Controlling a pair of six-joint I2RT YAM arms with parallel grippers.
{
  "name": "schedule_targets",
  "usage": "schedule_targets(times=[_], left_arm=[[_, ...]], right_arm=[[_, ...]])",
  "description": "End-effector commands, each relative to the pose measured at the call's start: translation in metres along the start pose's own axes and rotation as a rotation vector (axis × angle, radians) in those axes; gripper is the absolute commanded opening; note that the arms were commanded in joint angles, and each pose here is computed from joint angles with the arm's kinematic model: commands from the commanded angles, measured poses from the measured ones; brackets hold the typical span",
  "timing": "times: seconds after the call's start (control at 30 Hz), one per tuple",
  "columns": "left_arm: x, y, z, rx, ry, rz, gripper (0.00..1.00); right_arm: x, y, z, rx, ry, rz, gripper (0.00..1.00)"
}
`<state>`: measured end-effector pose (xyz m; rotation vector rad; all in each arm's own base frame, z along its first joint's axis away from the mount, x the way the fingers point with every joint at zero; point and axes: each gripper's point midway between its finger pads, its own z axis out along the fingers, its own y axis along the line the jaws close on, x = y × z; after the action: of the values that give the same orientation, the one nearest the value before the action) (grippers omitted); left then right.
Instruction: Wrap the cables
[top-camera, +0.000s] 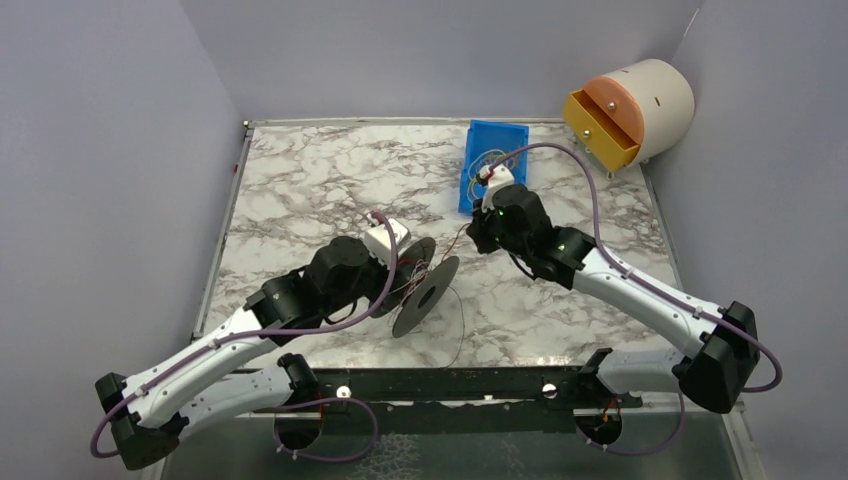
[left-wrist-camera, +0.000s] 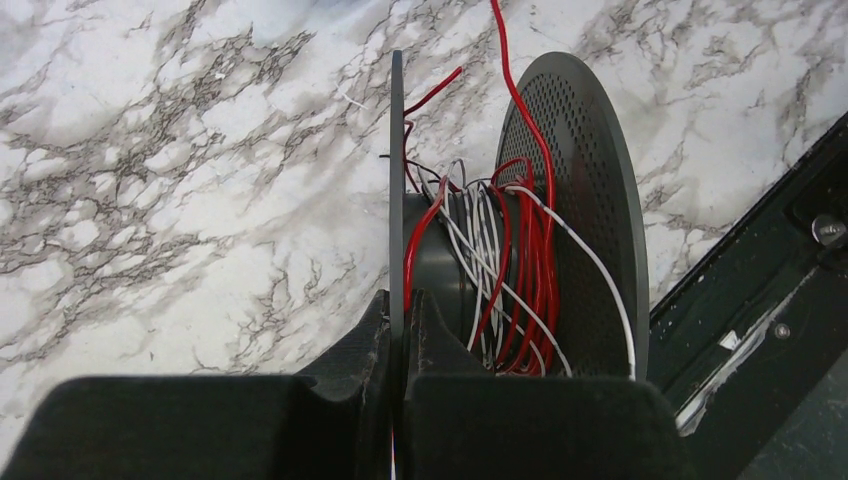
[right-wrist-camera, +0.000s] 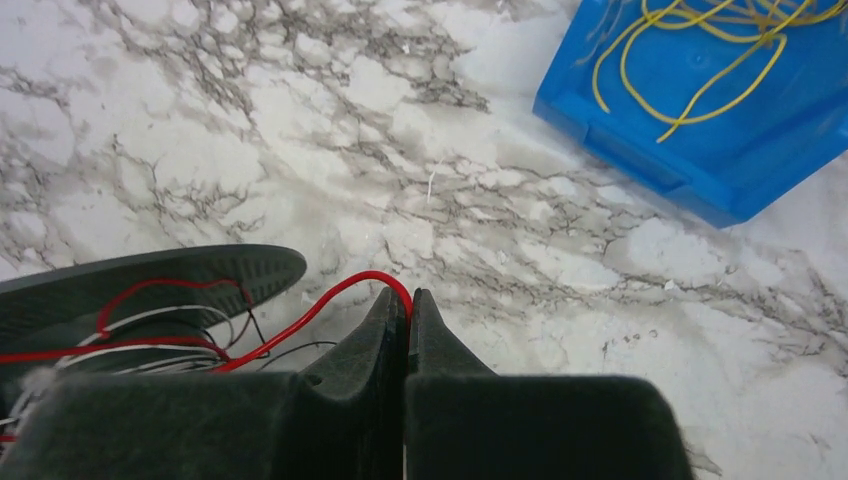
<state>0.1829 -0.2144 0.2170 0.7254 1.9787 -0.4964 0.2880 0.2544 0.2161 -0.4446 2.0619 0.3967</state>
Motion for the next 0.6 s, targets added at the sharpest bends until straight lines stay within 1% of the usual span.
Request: schedule_targets(times=[0.0, 0.27, 0.43, 0.57], left_arm=[[-0.039, -0.017, -0.030, 0.120, -0.129, 0.037, 0.00], [-0.072, -0.033, -0.066, 0.224, -0.255, 0.009, 0.00], [-0.090, -0.032, -0.083, 0.231, -0.321, -0.022, 0.00], [-0.103, -0.029, -0.096, 0.221, -0.395, -0.055, 0.00]], right_arm=[[0.012, 0.005, 0.004, -0.065, 0.009, 0.066, 0.01], [0.073, 0.012, 0.007, -0.145, 0.104, 0.143, 0.01], [0.092, 0.019, 0.002, -0.215, 0.090, 0.176, 0.01], [0.097, 0.032, -0.007, -0.312, 0.060, 0.192, 0.01]])
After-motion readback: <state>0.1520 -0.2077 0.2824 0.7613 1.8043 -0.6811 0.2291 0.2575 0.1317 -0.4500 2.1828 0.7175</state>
